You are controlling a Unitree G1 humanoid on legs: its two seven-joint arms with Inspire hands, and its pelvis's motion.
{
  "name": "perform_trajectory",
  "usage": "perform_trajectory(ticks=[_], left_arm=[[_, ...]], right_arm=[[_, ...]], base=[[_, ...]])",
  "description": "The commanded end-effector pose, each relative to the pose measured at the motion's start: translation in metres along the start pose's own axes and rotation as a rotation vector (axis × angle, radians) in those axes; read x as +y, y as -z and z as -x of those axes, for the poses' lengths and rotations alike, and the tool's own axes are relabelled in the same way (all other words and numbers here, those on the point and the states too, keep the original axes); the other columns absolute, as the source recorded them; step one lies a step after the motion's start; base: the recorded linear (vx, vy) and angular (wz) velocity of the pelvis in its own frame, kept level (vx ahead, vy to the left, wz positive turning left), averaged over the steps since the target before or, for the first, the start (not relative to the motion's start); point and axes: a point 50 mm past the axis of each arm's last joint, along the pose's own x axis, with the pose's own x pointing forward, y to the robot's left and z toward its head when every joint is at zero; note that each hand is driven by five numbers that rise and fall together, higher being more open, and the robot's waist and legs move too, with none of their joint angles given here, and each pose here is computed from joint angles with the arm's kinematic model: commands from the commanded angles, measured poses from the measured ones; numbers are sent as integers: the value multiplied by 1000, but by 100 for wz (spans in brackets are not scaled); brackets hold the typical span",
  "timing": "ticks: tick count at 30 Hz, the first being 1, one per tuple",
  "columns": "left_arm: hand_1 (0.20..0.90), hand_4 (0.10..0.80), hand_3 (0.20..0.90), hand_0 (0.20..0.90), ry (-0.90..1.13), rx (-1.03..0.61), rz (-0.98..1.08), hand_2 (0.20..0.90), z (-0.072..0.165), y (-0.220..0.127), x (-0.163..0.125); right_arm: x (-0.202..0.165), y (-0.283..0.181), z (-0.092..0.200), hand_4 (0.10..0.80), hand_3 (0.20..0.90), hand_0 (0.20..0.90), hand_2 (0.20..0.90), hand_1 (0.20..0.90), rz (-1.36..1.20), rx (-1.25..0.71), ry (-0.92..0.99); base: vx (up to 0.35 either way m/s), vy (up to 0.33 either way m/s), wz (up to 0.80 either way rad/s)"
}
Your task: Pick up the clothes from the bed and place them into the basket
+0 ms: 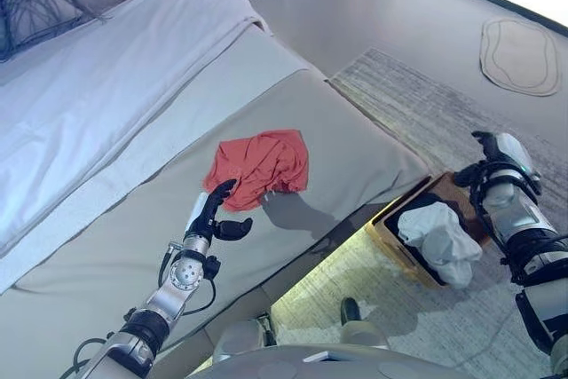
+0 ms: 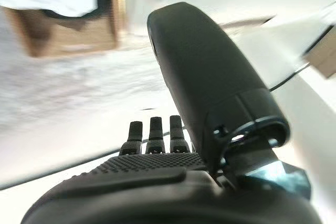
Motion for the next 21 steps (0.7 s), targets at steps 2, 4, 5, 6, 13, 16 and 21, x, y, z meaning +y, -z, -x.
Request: perform_trajectory(ticks=[2, 4, 5, 6, 13, 16, 21], left_arm=[[900, 800, 900, 900, -135, -106, 6, 900, -11, -18, 26], [900, 800, 900, 900, -141, -106, 4, 900, -10, -16, 28], [900, 800, 900, 900, -146, -105, 4, 900, -9, -16, 29], [900, 800, 900, 900, -150, -108, 3, 900, -9, -16, 29], [900, 800, 900, 900, -182, -191, 9, 900, -11, -30, 37], [900, 800, 900, 900, -193, -260, 26, 900, -14, -43, 41], [900, 800, 900, 900, -196, -354, 44, 900, -14, -59, 46]], right_arm=[[-44, -88, -10, 800, 900, 900, 900, 900, 14, -297, 214], [-47, -104, -9, 800, 900, 900, 900, 900, 36, -340, 222], [-47, -108, -8, 800, 900, 900, 900, 900, 44, -354, 221], [-47, -113, -8, 800, 900, 900, 900, 900, 51, -366, 222], [-61, -152, -9, 800, 900, 900, 900, 900, 98, -416, 265], [-74, -162, -12, 800, 900, 900, 900, 900, 116, -402, 304], [-89, -171, -16, 800, 900, 900, 900, 900, 131, -358, 362]], base=[[32, 13, 12], [16, 6, 30], [5, 10, 39], [12, 34, 34], [-37, 78, 33], [-133, 82, 37], [-69, 51, 33]])
